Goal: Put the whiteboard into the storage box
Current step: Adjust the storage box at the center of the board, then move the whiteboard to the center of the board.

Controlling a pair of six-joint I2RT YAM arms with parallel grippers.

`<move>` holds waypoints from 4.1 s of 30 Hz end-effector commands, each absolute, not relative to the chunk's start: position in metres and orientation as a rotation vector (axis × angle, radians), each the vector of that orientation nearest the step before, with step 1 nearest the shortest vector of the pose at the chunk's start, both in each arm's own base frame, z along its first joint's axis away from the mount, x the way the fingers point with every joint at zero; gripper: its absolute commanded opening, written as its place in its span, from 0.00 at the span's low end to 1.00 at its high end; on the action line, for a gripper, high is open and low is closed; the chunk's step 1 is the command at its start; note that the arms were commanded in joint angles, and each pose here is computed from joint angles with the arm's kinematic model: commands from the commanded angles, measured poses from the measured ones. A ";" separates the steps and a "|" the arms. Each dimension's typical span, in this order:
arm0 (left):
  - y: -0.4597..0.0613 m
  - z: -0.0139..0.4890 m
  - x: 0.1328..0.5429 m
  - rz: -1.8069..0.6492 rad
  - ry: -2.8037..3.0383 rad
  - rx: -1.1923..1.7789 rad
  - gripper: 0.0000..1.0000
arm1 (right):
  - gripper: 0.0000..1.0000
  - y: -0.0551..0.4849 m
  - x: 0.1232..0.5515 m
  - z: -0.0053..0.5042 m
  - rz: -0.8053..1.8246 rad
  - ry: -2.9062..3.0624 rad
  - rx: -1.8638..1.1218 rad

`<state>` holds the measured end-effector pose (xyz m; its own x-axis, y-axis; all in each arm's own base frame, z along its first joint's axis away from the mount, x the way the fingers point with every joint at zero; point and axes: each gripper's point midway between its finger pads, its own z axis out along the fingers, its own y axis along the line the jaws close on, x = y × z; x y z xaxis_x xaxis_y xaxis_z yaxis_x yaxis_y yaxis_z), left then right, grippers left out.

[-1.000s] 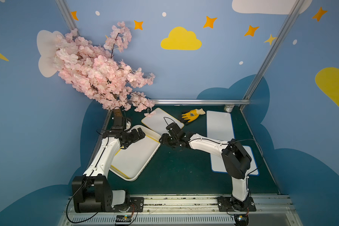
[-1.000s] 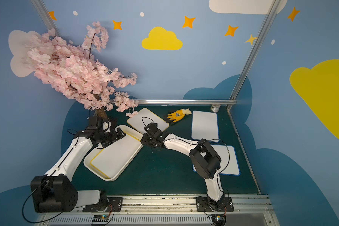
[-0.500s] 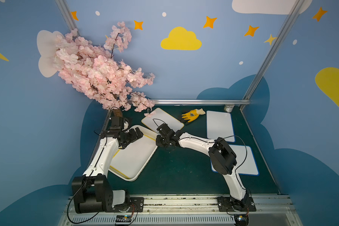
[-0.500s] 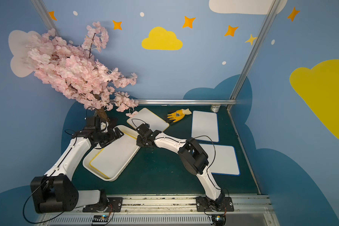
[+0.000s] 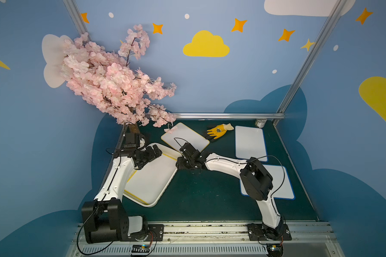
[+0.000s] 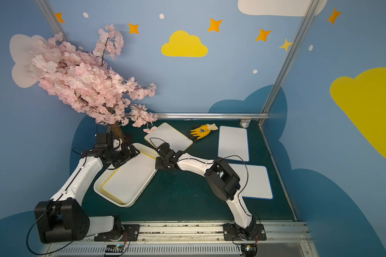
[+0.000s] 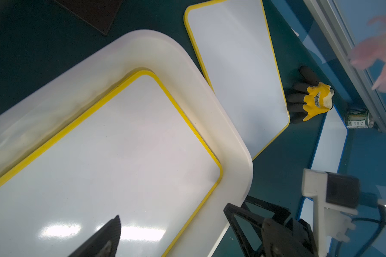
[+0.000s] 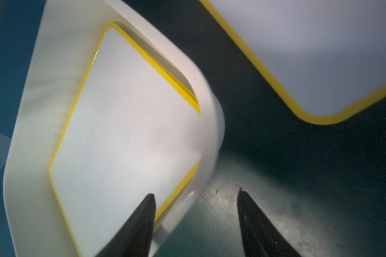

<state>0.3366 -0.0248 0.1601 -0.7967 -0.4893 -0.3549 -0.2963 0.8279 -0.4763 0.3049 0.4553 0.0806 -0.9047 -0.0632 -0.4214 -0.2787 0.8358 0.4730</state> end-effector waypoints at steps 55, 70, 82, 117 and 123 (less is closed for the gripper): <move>-0.491 0.095 0.285 -0.792 2.775 0.401 0.99 | 0.89 -0.173 0.280 0.020 0.015 2.210 1.532; -0.471 0.088 0.291 -0.760 2.784 0.382 0.99 | 0.88 -0.136 0.296 0.021 0.307 2.329 1.551; -0.434 0.088 0.304 -0.694 2.788 0.300 0.99 | 0.86 -0.096 0.307 0.016 0.393 2.469 1.437; -0.328 0.053 0.321 -0.526 2.850 0.077 0.99 | 0.86 0.089 0.322 0.037 0.508 2.829 0.697; -0.319 0.061 0.326 -0.469 2.829 0.142 1.00 | 0.86 0.084 0.323 0.057 0.428 2.782 0.603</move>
